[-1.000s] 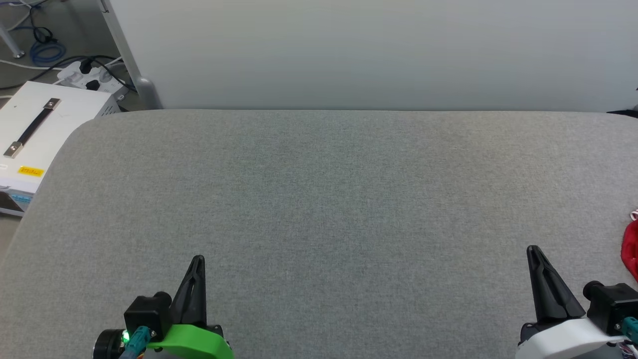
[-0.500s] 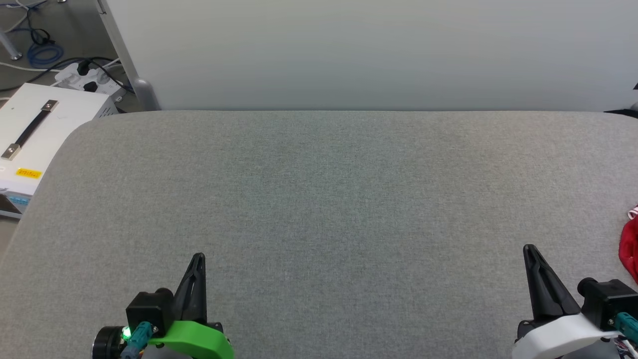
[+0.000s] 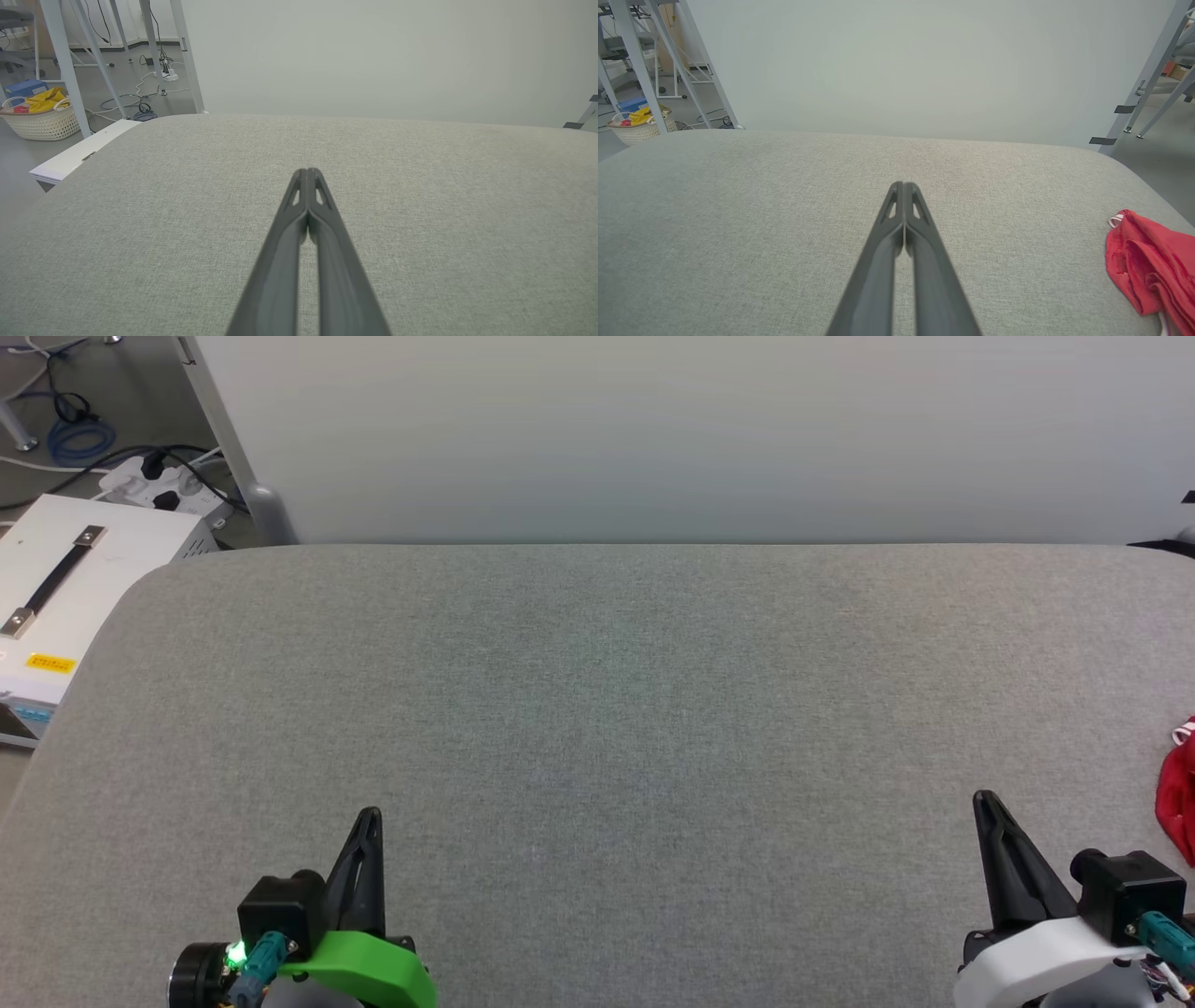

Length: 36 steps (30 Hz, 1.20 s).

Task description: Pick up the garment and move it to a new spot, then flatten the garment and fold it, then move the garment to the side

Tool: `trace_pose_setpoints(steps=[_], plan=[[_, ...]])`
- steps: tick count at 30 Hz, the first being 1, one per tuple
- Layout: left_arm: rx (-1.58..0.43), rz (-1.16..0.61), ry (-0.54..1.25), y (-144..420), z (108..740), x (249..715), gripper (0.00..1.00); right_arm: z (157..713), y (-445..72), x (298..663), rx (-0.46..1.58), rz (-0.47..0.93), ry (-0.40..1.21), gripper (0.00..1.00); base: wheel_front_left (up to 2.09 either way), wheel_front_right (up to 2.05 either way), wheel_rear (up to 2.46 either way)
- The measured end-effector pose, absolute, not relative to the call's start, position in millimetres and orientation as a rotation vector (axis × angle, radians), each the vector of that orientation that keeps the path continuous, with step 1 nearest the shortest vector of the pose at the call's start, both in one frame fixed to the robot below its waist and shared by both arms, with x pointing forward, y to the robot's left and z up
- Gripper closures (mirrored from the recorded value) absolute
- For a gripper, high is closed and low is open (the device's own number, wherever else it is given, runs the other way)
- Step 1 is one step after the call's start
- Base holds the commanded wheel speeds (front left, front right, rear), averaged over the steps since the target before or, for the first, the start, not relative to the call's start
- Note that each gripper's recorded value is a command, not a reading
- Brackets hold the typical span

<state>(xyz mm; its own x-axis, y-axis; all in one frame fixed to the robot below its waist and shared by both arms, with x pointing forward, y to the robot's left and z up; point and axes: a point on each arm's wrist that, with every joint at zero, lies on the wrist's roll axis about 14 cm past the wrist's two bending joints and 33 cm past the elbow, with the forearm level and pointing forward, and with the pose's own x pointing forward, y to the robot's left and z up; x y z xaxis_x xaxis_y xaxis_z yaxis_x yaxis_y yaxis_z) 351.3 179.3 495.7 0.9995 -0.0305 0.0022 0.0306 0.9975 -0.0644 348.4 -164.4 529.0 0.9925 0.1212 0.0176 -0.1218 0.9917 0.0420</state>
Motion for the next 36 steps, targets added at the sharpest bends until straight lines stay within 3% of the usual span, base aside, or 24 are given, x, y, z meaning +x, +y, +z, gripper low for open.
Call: trace_pose_setpoints(steps=[36], plan=[[-0.014, -0.025, 0.009, 179, 506, 359, 1.0, 525, -163, 356, 0.011, 0.123, -0.001, 1.0, 0.0, 0.0, 0.0]])
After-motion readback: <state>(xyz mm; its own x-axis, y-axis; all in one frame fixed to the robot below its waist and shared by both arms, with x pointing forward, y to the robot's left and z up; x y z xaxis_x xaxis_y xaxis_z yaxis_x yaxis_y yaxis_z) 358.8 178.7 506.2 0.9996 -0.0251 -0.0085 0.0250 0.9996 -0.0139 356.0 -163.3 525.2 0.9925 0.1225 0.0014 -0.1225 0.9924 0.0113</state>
